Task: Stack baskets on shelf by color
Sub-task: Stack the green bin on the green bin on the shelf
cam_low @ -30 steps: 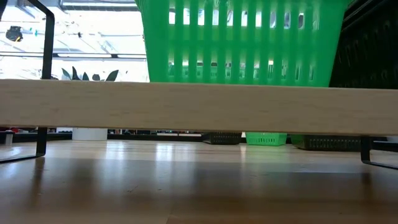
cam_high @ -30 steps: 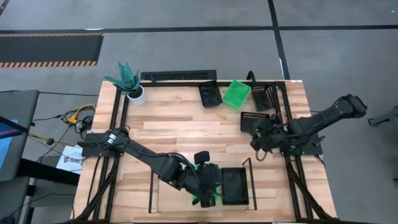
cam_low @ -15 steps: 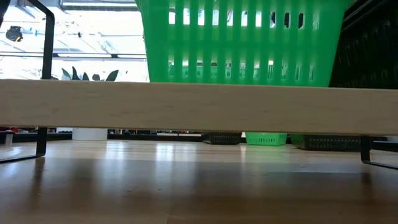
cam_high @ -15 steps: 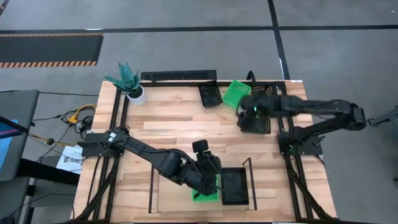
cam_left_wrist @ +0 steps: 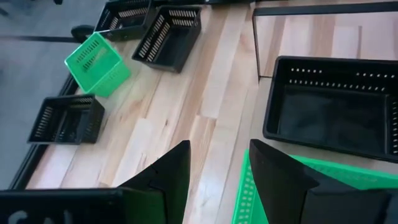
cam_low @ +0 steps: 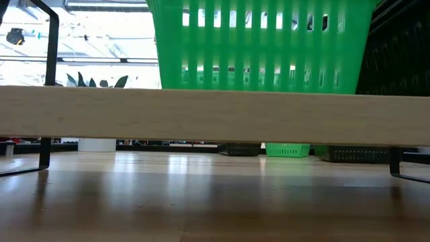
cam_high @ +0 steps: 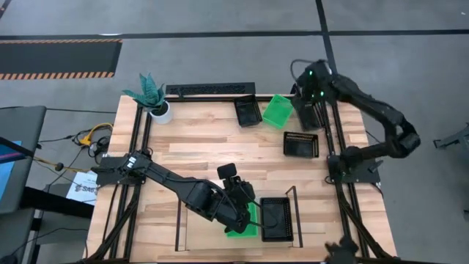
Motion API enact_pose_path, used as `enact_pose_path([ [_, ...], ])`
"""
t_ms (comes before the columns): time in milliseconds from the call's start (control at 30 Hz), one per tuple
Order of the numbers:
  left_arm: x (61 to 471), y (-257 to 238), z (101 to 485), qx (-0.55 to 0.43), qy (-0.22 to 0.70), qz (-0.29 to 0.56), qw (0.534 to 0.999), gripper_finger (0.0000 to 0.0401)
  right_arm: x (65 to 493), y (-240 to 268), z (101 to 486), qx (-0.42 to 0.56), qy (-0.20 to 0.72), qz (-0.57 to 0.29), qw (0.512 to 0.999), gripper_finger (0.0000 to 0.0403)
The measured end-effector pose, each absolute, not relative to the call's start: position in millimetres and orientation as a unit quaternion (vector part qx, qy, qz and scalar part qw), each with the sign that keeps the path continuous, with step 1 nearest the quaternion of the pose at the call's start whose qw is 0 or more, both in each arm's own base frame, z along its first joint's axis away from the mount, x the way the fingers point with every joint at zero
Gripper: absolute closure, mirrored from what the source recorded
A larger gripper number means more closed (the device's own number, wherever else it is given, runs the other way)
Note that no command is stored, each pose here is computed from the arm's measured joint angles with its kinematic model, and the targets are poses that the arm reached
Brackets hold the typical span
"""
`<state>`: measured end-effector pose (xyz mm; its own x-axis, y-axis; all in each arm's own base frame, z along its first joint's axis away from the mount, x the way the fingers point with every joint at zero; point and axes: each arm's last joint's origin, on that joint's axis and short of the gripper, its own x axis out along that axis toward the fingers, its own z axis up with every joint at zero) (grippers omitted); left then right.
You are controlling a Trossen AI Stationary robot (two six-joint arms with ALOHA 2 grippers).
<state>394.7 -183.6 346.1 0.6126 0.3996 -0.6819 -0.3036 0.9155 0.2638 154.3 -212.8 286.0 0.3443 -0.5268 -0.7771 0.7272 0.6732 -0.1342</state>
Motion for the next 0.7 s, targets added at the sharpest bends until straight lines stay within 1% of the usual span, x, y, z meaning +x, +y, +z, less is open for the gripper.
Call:
enact_pose_path([
  [100,395,-184,346,0.061,0.394,0.196,0.896,0.0248,146,-240,270,0.144,0.419,-0.396,0.804,0.0212],
  [167,395,-184,346,0.062,0.394,0.197,0.896,0.0248,144,-256,257,0.156,0.422,-0.407,0.795,0.0263],
  [267,395,-183,346,0.066,0.394,0.196,0.895,0.0248,144,-276,238,0.183,0.415,-0.427,0.782,0.0351],
  [300,395,-183,346,0.067,0.394,0.197,0.895,0.0248,145,-281,231,0.187,0.413,-0.430,0.781,0.0375],
  [333,395,-183,346,0.068,0.394,0.197,0.895,0.0248,147,-286,225,0.189,0.415,-0.429,0.780,0.0388],
  [400,394,-183,346,0.070,0.396,0.198,0.894,0.0248,152,-293,219,0.193,0.420,-0.426,0.777,0.0387],
  [500,392,-182,344,0.067,0.406,0.205,0.888,0.0248,157,-304,223,0.176,0.433,-0.441,0.767,0.0386],
  [600,388,-182,343,0.055,0.412,0.215,0.884,0.0248,156,-305,218,0.180,0.483,-0.424,0.744,0.0397],
  [700,386,-186,343,0.051,0.414,0.216,0.883,0.0248,153,-300,219,0.190,0.508,-0.410,0.734,0.0393],
])
